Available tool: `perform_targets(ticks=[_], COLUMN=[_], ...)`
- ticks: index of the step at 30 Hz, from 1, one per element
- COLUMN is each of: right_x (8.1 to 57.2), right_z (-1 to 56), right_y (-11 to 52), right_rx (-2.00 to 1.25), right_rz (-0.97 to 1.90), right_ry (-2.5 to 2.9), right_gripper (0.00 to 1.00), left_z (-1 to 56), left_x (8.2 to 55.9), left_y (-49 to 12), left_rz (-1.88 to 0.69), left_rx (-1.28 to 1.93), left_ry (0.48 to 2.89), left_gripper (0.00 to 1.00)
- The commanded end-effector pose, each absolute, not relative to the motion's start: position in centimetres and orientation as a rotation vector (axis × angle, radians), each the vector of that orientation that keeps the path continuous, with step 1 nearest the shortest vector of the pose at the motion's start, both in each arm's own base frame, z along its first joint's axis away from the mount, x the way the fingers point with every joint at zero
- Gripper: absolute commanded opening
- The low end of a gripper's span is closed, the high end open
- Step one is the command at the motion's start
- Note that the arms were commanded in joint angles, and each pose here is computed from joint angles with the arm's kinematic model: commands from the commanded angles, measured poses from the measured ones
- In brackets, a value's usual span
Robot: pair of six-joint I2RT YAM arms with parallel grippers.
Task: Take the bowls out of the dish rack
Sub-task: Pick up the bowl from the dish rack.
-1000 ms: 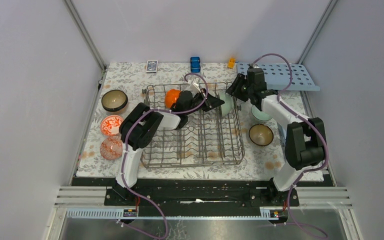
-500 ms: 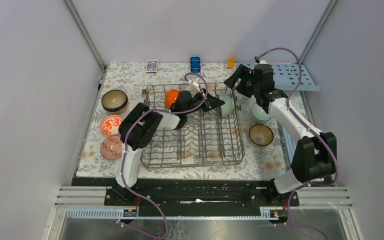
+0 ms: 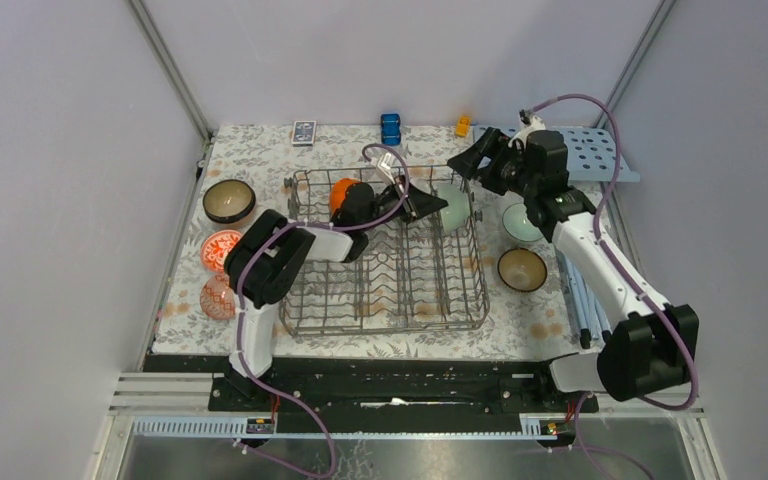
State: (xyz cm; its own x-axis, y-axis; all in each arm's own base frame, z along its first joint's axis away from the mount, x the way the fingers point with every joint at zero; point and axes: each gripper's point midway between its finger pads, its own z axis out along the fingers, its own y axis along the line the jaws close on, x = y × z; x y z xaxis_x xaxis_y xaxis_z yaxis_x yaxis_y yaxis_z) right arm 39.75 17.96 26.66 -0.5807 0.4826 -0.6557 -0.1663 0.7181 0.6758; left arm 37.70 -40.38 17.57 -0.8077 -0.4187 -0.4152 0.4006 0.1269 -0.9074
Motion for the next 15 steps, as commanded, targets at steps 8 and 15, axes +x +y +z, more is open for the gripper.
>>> perform_targets(ticks=[8, 15], right_x=[32.9, 28.7], right_z=[35.4, 37.3], right_y=[17.6, 17.1], right_rx=[0.124, 0.033], right_rz=[1.025, 1.011], right_ry=[1.823, 1.846], right_gripper=[0.83, 0.83], left_z=[32.8, 31.8], left_x=[32.7, 29.3], left_y=[-37.4, -36.2], left_rz=[-1.783, -1.574], left_rx=[0.223, 0.418], left_ry=[1.408, 1.556], left_gripper=[0.00, 0.00])
